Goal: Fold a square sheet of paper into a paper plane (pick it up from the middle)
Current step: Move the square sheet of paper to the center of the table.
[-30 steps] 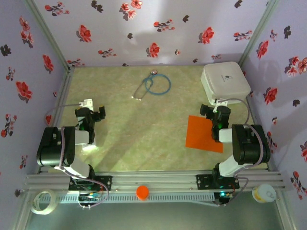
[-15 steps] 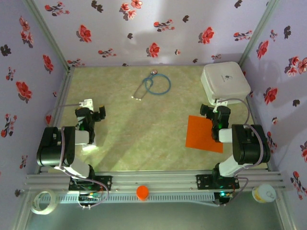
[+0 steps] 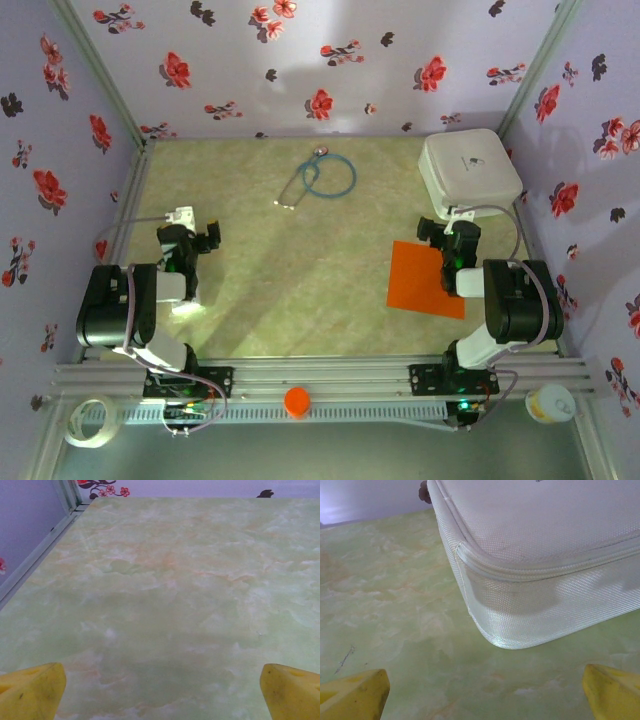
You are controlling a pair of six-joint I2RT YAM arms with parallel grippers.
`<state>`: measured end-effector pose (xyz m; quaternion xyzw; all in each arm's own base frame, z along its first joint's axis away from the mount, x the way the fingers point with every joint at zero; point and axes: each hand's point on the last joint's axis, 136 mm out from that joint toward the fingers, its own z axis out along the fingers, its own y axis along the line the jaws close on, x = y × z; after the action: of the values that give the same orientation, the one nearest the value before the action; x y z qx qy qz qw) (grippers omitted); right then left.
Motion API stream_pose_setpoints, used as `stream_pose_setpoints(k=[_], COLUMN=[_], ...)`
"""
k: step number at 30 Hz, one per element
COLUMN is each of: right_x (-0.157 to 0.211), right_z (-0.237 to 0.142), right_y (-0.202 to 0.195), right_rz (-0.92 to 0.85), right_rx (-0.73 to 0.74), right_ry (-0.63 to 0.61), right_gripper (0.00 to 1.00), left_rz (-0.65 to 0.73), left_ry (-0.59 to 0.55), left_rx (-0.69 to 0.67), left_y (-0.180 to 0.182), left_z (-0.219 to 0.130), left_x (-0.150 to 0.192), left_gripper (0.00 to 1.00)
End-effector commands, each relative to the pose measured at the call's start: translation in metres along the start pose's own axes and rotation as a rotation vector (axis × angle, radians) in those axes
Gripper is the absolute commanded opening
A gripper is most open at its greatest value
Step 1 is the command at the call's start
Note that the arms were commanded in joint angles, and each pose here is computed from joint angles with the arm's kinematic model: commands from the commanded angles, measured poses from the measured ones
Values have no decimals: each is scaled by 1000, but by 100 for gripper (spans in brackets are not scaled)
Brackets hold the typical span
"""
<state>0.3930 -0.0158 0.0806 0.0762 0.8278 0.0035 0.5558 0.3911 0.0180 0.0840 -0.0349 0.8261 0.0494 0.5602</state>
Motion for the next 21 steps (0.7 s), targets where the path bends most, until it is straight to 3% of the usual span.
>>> stream_pose_setpoints(k=[1,7,12,15,17,21], right_x=[-8,-18,-41,-61,-68,-75], right_z=[2,-5,-24,-46,-65,-94], right_y=[2,8,-14,-15,-20,14], right_rz=[-13,-31,70,191,381,486], right_rx=[-17,-27,126,145,183,-18], right_ry=[-17,-12,74,70,82,160], right_gripper=[99,99,99,99,99,99], left_rz=[20,9,-92,-144,-213,-413], left_ry=[-55,-37,-2,18,60,148], left_rx=[26,20,-46,-25,10,13], left_y=[-2,0,14,11,4,2], left_z=[-3,-17,-32,-39,-45,-61], left_x=[-15,-32,-60,-81,-90,-90], left_gripper=[100,100,100,100,100,100])
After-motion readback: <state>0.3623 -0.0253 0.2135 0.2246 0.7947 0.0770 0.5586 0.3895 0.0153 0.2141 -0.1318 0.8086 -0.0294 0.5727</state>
